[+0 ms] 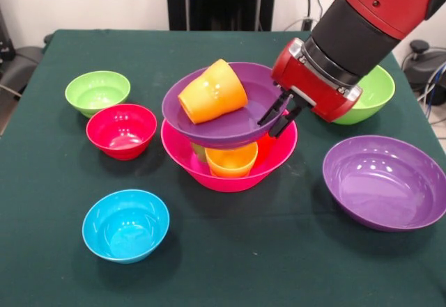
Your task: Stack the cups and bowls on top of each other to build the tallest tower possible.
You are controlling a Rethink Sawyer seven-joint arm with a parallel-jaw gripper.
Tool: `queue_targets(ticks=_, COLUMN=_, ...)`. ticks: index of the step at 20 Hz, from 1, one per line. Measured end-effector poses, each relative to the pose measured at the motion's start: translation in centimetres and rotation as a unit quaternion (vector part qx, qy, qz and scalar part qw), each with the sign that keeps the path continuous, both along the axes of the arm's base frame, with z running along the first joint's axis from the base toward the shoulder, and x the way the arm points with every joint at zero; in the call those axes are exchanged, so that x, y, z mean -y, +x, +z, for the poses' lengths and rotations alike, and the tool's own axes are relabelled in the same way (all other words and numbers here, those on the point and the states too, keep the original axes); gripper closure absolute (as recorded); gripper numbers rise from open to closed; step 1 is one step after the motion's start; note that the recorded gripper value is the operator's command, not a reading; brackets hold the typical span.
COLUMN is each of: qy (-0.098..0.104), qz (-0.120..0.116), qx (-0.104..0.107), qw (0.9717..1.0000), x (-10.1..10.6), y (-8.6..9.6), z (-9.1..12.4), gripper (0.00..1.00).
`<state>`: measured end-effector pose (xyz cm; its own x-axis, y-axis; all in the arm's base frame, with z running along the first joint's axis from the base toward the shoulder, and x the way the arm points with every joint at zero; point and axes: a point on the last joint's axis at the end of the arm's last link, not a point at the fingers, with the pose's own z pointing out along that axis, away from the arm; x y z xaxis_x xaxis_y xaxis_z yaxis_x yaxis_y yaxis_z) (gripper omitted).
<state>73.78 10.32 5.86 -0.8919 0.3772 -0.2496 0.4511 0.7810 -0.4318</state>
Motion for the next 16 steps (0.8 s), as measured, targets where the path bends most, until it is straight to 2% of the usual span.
queue_targets(ticks=7, qy=-0.016, qz=-0.006, qx=0.002, qw=0.9999, x=1.0, y=-0.2, z=0.6, gripper=1.00)
queue_targets(ticks=16, qy=-0.019, qz=-0.009, qx=-0.002, qw=0.9998, x=1.4, y=-0.6, z=0.4, gripper=1.00)
